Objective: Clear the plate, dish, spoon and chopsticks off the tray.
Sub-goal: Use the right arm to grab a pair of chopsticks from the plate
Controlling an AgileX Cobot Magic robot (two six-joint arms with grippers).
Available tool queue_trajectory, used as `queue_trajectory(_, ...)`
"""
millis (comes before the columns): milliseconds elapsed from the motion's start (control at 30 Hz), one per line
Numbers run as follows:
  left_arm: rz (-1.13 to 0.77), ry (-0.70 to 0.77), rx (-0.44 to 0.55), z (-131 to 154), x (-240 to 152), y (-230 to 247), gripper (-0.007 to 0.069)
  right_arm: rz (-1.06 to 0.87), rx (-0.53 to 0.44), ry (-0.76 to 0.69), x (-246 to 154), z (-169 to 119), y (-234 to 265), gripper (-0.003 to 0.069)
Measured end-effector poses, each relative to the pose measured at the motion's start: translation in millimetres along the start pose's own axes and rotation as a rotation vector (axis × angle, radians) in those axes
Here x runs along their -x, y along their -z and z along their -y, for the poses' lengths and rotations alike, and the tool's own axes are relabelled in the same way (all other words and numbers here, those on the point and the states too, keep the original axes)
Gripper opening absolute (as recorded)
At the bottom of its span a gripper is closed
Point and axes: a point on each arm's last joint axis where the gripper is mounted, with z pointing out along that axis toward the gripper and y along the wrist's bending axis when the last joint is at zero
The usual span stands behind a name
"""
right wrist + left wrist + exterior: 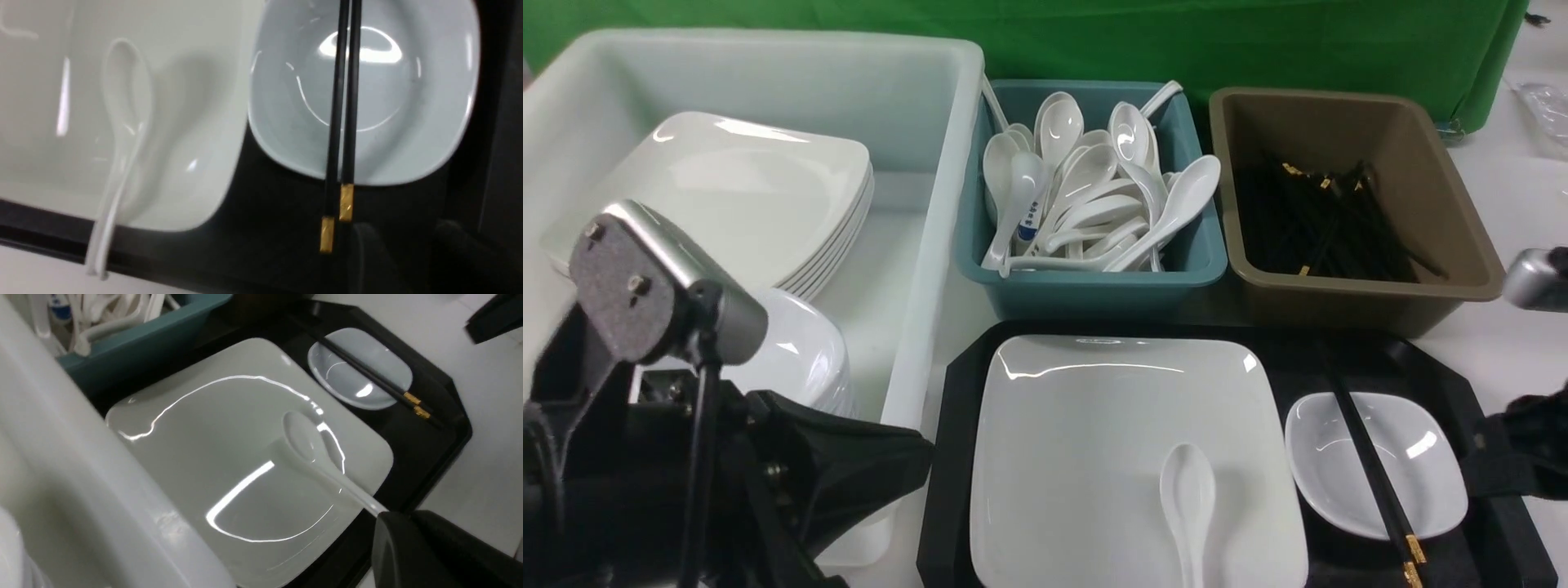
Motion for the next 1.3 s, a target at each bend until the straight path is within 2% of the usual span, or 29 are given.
queue_trajectory(67, 0.013, -0.022, -0.006, 1.2, 0.9, 2.0, 0.0018, -0.041, 0.005, 0.025, 11.2, -3.6, -18.7, 0.0274)
queue_trajectory(167, 0.024, -0.035, -0.01, 2.1, 1.7, 3.8, 0.0018, -0.066, -0.007, 0.084, 25.9, -13.0, -47.9, 0.0383)
queue_trajectory(200, 0.024, -0.036, -0.01, 2.1, 1.7, 3.8, 0.0018, -0.073, -0.012, 0.087, 26.6, -12.6, -50.9, 0.0389)
queue_trajectory(233, 0.024, -0.042, -0.01, 2.2, 1.7, 3.8, 0.0018, -0.084, -0.031, 0.091, 31.1, -12.2, -61.6, 0.0435)
queue_trajectory(267, 0.024, -0.046, -0.01, 2.2, 1.7, 3.8, 0.0018, -0.089, -0.048, 0.096, 33.1, -10.4, -66.0, 0.0446)
queue_trajectory(433, 0.024, -0.046, -0.01, 2.2, 1.7, 3.8, 0.0018, -0.116, -0.117, 0.083, 38.1, -0.9, -84.7, 0.0459)
queue_trajectory(733, 0.024, -0.049, -0.01, 2.2, 1.7, 3.8, 0.0018, -0.142, -0.12, 0.051, 40.8, 5.2, -115.8, 0.046)
queue_trajectory(800, 0.024, -0.049, -0.01, 2.2, 1.7, 3.8, 0.0018, -0.141, -0.119, 0.051, 41.8, 4.6, -117.0, 0.0447)
queue_trajectory(900, 0.024, -0.05, -0.01, 2.2, 1.7, 3.8, 0.0018, -0.141, -0.119, 0.055, 41.8, 4.3, -117.4, 0.0392)
queue_trajectory(933, 0.024, -0.05, -0.01, 2.2, 1.7, 3.8, 0.0018, -0.141, -0.119, 0.058, 41.8, 4.4, -117.4, 0.0314)
queue_trajectory(1067, 0.024, -0.05, -0.01, 2.2, 1.7, 3.8, 0.0018, -0.163, -0.112, 0.103, 39.8, 3.6, -114.1, 0.0122)
queue_trajectory(1167, 0.024, -0.05, -0.01, 2.2, 1.7, 3.8, 0.0018, -0.169, -0.106, 0.133, 38.1, 0.9, -104.4, 0.0125)
queue_trajectory(1300, 0.035, -0.051, -0.003, 1.6, 2.7, 3.8, 0.0018, -0.134, -0.077, 0.21, 38.2, -15.4, -63.3, 0.0125)
